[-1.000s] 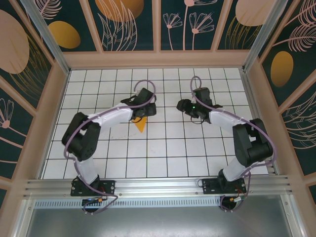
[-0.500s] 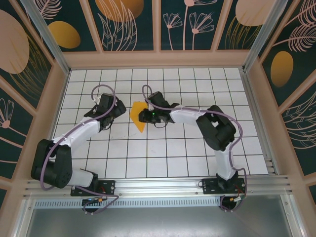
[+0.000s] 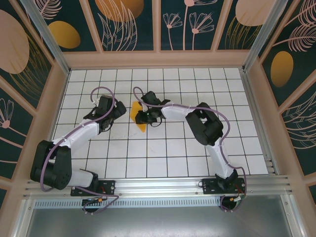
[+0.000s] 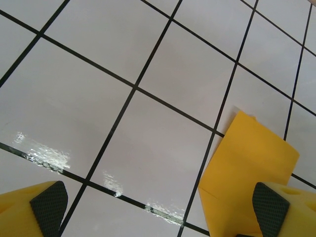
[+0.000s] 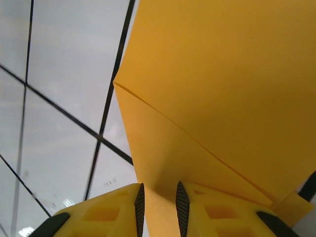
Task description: Fold a paper plane with a square sheet of paper (pick it up from the middle)
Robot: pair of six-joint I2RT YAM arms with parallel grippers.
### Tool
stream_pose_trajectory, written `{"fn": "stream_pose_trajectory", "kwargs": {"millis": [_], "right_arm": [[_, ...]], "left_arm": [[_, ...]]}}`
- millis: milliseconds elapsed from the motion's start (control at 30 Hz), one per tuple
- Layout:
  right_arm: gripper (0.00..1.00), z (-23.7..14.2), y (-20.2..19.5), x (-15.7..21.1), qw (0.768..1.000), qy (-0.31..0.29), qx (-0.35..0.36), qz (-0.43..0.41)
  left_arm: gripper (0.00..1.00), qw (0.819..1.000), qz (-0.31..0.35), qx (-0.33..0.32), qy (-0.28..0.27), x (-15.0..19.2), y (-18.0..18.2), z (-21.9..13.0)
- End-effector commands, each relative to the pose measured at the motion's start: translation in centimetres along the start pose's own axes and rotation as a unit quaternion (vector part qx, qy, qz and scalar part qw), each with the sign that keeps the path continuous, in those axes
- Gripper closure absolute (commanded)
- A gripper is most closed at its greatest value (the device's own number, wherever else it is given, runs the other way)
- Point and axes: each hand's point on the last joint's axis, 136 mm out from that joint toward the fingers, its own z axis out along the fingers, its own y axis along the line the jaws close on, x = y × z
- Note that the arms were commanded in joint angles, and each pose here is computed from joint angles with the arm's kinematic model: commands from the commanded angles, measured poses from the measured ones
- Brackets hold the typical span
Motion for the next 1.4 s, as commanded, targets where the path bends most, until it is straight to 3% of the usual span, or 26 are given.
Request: {"fn": "stream_pose_trajectory", "kwargs": {"millis": [0, 133, 300, 433, 533, 733, 1033, 1367], "right_arm": [[0.72, -1.7, -4.6, 6.1, 0.988, 0.117, 0.069, -0.074], [0.75, -5.5, -7.0, 6.9, 0.973, 0.124, 0.129, -0.145], [0.75, -9.8, -6.3, 2.5, 0.981, 0.023, 0.135, -0.139], [0.68, -11.9, -4.7, 0.0, 0.99, -0.075, 0.116, -0.017], [0.68, -11.4, -5.0, 0.5, 0.985, -0.098, 0.106, 0.098], [0.69, -8.7, -4.6, 1.9, 0.977, -0.083, 0.082, 0.18], [0.7, -6.4, -7.5, 3.4, 0.972, -0.051, 0.11, 0.2], [0.73, -6.0, -10.2, 5.8, 0.966, -0.022, 0.061, 0.251]], "left_arm": [[0.02, 1.0, -0.002, 0.014, 0.0, 0.0, -0.2, 0.1], [0.02, 1.0, 0.002, 0.026, 0.005, 0.1, -0.8, 0.0], [0.02, 0.999, 0.001, 0.045, 0.014, 0.4, -1.4, 0.0], [0.02, 0.997, -0.006, 0.073, 0.028, 1.1, -2.1, 0.0], [0.02, 0.995, -0.014, 0.093, 0.041, 1.8, -2.7, 0.2], [0.02, 0.992, -0.015, 0.113, 0.056, 2.3, -3.5, 0.4], [0.06, 0.983, -0.023, 0.162, 0.088, 3.5, -5.1, 0.4], [0.18, 0.948, -0.073, 0.265, 0.163, 6.5, -8.1, -0.5]]}}
